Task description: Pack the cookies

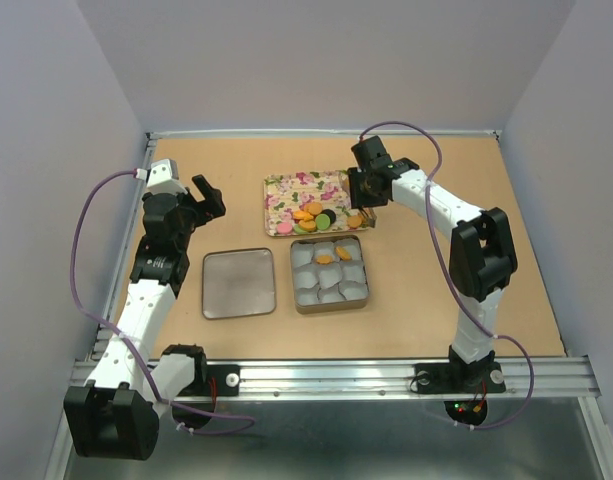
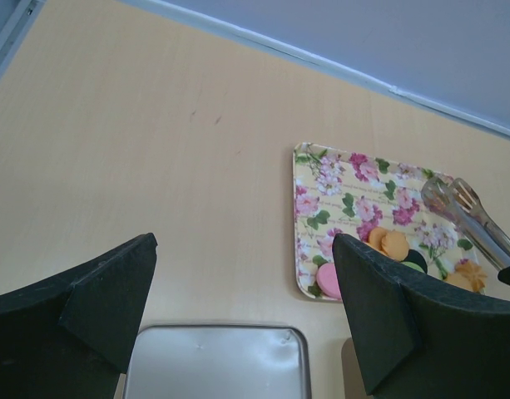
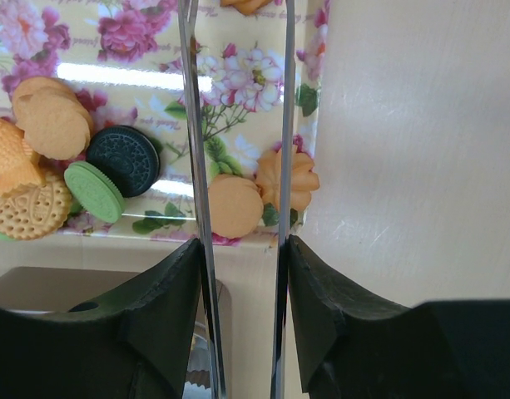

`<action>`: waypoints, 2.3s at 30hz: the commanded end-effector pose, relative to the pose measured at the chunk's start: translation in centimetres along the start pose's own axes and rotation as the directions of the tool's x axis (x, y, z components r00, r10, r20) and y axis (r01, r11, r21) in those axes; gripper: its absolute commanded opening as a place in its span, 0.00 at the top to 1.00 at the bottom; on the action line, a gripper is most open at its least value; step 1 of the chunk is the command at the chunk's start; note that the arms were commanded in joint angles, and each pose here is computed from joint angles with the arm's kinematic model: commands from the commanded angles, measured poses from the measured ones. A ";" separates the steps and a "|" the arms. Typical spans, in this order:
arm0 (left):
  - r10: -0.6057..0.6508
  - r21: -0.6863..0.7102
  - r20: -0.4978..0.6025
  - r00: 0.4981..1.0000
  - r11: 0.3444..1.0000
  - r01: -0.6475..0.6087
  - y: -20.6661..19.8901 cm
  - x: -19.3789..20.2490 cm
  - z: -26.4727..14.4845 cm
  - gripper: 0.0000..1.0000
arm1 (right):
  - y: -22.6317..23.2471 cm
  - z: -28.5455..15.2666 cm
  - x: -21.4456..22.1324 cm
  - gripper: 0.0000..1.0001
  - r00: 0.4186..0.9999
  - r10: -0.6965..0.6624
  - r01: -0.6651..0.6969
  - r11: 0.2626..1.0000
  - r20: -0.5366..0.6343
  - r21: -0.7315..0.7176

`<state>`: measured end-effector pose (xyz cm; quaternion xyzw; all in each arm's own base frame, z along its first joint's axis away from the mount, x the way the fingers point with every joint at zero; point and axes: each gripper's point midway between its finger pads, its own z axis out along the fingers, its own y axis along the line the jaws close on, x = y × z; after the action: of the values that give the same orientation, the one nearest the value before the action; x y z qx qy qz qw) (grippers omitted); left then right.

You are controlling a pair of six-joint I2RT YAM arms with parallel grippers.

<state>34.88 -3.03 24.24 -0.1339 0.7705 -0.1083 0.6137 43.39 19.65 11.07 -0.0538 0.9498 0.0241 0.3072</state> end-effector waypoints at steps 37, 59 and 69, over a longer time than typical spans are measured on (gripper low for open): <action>-0.013 -0.011 0.073 0.997 1.000 0.014 -0.6 -3.2 -0.1 0.01 | 7.1 -16.9 4.4 0.68 0.999 0.031 -0.015 0.854 0.021 -0.521; -0.024 -0.006 0.068 0.997 1.000 0.024 -0.7 -2.9 -0.4 0.02 | 12.3 -17.3 12.3 0.69 0.997 -0.010 -0.035 0.806 -0.072 -0.591; -0.021 -0.005 0.062 0.998 1.000 0.022 -0.7 -2.8 -0.3 0.02 | 11.9 -17.0 13.4 0.70 0.998 -0.017 -0.018 0.828 -0.057 -0.560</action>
<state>34.91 -2.62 24.31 -0.1506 0.7724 -0.1021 0.6086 20.64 28.93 16.15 -0.1475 0.9204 0.2932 0.2124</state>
